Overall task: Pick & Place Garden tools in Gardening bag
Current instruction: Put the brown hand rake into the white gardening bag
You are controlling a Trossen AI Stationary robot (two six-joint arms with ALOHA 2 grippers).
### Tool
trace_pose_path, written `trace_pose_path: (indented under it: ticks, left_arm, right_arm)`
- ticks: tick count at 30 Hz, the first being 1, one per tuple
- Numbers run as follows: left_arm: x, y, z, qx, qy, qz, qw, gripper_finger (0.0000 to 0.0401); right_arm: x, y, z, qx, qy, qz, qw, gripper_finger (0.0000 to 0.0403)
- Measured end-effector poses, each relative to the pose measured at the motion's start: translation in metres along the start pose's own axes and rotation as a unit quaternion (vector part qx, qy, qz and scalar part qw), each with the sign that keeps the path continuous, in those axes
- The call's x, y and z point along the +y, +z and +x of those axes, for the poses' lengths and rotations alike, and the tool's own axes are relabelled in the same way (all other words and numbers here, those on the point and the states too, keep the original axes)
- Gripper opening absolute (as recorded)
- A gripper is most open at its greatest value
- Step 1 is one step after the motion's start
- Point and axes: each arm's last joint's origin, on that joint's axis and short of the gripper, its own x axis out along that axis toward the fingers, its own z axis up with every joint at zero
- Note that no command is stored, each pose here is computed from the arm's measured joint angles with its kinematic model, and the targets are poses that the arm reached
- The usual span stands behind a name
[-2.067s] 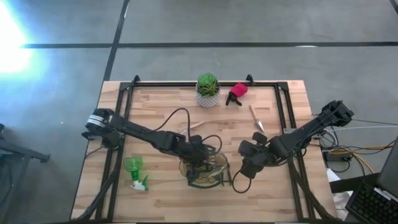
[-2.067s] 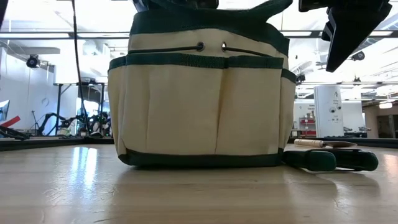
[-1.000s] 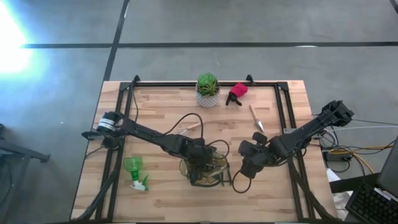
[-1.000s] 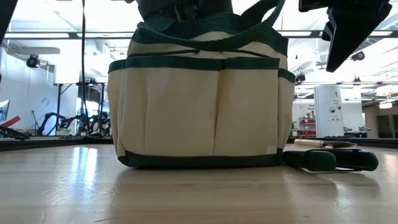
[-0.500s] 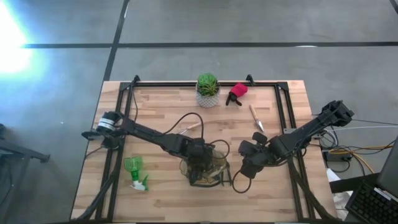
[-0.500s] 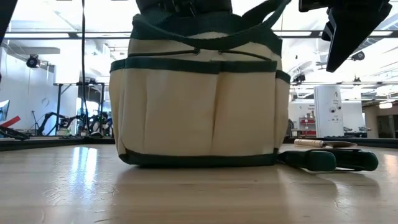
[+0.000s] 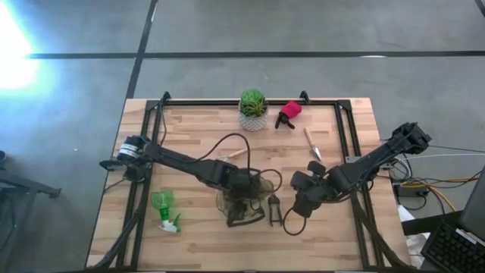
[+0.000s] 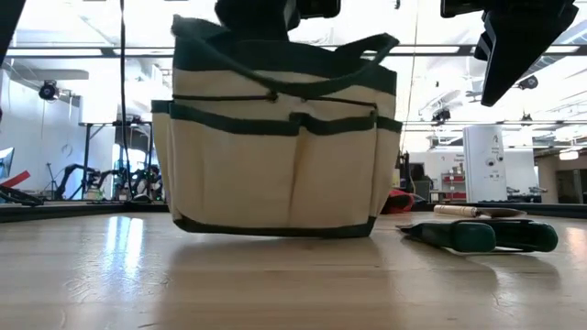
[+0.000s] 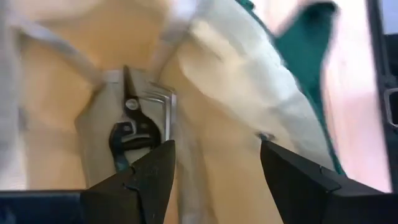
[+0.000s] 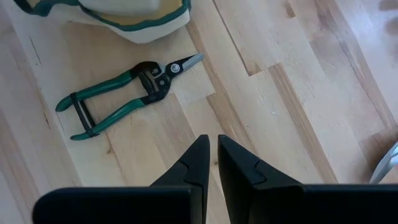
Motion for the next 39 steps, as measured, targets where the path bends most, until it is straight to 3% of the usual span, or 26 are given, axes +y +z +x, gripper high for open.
trace_pose_path:
  ticks: [12,19,25,34,39]
  left_arm:
    - [-0.001,-0.002,0.002,0.004,-0.028,0.033,0.999,0.0238]
    - [-0.004,0.003,0.002,-0.021,-0.087,0.081,0.993,0.0238]
    - [-0.002,0.007,0.001,-0.038,-0.090,0.095,0.991,0.0238]
    - [0.015,0.009,0.001,-0.048,0.015,0.056,0.997,0.0235]
    - [0.016,0.008,0.002,-0.043,0.019,0.051,0.998,0.0186]
  right_arm:
    - [0.000,0.000,0.000,0.000,0.000,0.000,1.000,0.0027]
    - [0.000,0.000,0.000,0.000,0.000,0.000,1.000,0.0027]
    - [0.000,0.000,0.000,0.000,0.000,0.000,1.000,0.0027]
    - [0.000,0.000,0.000,0.000,0.000,0.000,1.000,0.0027]
    - [0.000,0.000,0.000,0.000,0.000,0.000,1.000,0.0027]
